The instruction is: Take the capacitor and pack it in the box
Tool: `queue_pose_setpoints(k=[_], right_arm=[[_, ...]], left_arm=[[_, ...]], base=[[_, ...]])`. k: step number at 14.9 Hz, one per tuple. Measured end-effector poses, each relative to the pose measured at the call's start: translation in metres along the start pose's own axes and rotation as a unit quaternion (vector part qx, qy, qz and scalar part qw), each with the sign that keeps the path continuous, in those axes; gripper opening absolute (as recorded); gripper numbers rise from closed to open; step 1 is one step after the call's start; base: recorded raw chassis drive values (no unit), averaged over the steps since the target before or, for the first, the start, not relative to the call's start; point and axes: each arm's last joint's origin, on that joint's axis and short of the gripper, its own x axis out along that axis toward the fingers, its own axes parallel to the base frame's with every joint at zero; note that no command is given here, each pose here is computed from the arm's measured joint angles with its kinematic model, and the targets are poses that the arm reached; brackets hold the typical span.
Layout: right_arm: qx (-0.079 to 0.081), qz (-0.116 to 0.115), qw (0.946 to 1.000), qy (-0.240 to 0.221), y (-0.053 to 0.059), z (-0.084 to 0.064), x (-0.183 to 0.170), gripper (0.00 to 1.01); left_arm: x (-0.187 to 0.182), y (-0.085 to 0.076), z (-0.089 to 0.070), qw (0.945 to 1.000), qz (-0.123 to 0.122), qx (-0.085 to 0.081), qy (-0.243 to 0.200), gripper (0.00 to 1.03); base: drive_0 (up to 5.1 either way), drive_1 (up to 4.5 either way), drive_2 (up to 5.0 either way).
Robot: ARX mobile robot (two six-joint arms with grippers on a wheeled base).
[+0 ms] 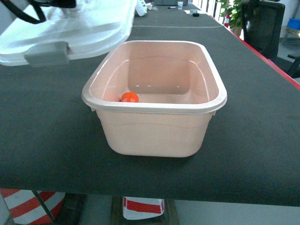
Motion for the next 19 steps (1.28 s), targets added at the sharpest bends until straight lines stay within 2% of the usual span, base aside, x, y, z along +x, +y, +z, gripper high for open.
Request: queue_pose_setpoints(k=[1, 2, 3, 13, 17, 19], right_arm=[[0.0, 0.0, 1.0, 0.0, 0.0, 0.0, 0.0, 0.98], [0.0, 0.0, 1.0, 0.0, 0.0, 0.0, 0.0, 0.98], [0.0, 0.0, 1.0, 0.0, 0.0, 0.0, 0.0, 0.98], [0.0, 0.0, 1.0, 0.0, 0.0, 0.0, 0.0, 0.98], [0.0, 0.0, 1.0, 0.0, 0.0, 0.0, 0.0, 0.98], [0.0, 0.0, 1.0, 0.0, 0.0, 0.0, 0.0, 0.98]], left_arm=[[0.002, -0.064, 0.006, 0.9996, -0.011, 0.011, 0.023, 0.02], [-0.002, -0.114, -0.01, 0.9968, -0.027, 0.042, 0.062, 0.02], [-0.004, -0.124, -0.016, 0.9956, -0.034, 0.049, 0.073, 0.02], [-0.002, -0.137, -0.023, 0.9944, -0.036, 0.048, 0.088, 0.02], [0.002, -0.149, -0.037, 0.9915, -0.04, 0.05, 0.113, 0.02], [0.002, -0.156, -0.039, 0.9908, -0.045, 0.049, 0.118, 0.02]], base=[[0.0, 0.0, 0.0], [0.0, 0.0, 0.0], [0.0, 0.0, 0.0], [0.0, 0.0, 0.0], [0.0, 0.0, 0.0], [0.0, 0.0, 0.0]])
